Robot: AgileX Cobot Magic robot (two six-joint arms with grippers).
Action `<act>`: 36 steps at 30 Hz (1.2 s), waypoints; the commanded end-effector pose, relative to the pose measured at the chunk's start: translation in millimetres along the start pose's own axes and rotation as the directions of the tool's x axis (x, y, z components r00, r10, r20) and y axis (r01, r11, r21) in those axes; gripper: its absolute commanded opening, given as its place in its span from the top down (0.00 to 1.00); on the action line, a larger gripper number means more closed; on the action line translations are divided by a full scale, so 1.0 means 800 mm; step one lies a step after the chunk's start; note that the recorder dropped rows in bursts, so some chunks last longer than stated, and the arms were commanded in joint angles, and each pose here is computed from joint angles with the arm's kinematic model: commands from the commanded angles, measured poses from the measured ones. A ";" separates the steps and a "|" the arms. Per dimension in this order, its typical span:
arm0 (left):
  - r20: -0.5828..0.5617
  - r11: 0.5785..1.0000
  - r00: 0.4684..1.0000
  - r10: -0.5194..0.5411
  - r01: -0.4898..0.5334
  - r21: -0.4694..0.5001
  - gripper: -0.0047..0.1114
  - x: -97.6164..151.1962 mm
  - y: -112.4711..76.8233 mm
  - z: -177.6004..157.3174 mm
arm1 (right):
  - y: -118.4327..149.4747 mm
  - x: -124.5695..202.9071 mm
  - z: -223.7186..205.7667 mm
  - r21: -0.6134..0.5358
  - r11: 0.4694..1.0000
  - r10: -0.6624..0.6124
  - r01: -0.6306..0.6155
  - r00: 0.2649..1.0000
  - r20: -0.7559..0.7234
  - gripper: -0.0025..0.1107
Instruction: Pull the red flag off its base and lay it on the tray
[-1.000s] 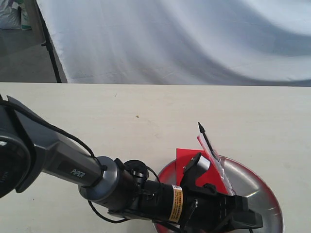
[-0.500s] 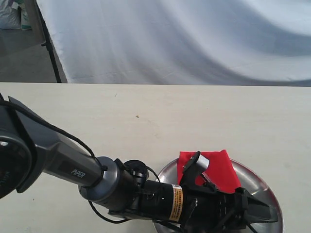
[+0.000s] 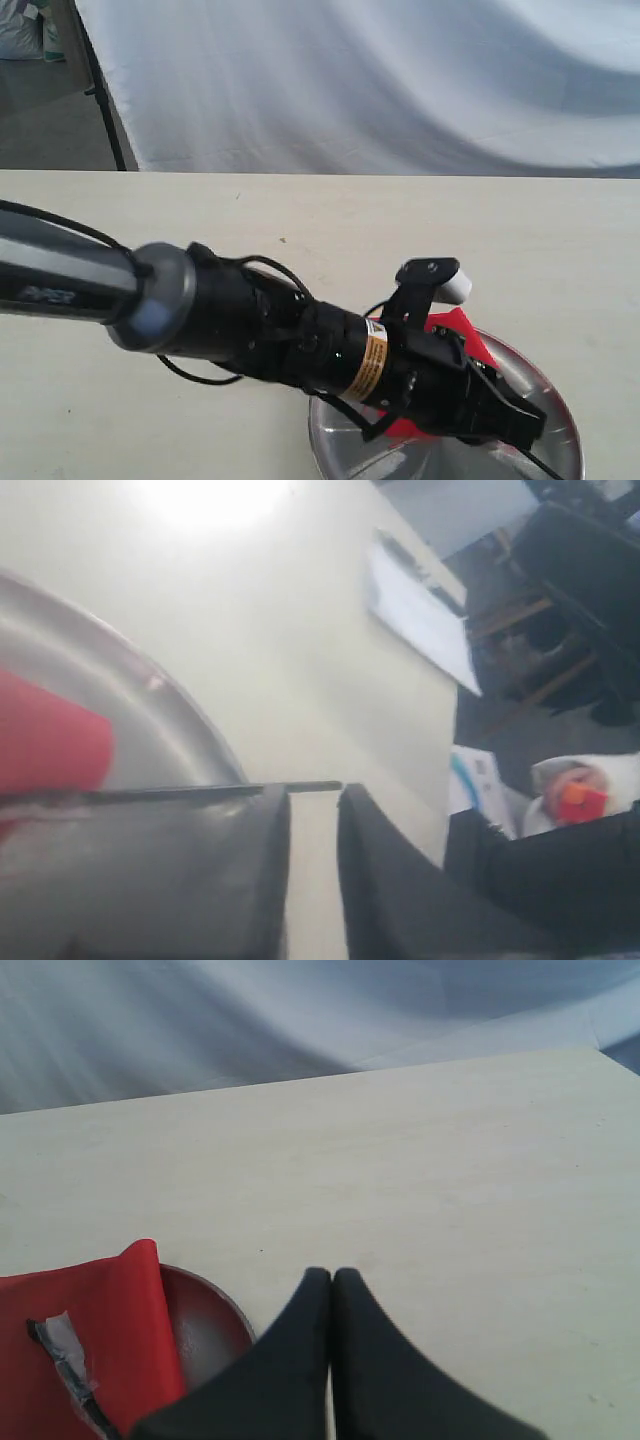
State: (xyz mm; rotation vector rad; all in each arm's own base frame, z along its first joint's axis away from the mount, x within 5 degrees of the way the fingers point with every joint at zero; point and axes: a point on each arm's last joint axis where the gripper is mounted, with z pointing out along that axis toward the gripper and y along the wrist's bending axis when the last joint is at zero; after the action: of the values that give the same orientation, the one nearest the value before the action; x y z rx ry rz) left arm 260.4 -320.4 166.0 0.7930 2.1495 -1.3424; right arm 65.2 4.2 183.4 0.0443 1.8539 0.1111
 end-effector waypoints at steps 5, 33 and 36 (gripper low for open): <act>-0.090 0.919 0.937 0.337 -0.349 -0.182 0.96 -0.035 -0.038 -0.057 | 0.000 -0.002 -0.001 0.002 1.000 -0.004 0.004 1.000 0.013 0.98; 0.097 0.415 0.879 0.467 -0.120 -0.902 0.96 0.044 -0.093 -0.342 | 0.000 -0.002 -0.001 0.002 1.000 -0.004 0.004 1.000 0.011 0.98; 0.225 0.540 0.880 0.418 -0.042 -0.840 0.96 0.100 -0.099 -0.365 | 0.000 -0.002 -0.001 0.002 1.000 -0.004 0.004 1.000 0.011 0.98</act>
State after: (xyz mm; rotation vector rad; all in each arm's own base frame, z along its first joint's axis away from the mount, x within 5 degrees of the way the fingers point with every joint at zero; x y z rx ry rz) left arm 138.7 -76.0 290.8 0.3704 1.8973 -0.1033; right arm 65.2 4.2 183.4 0.0443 1.8539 0.1111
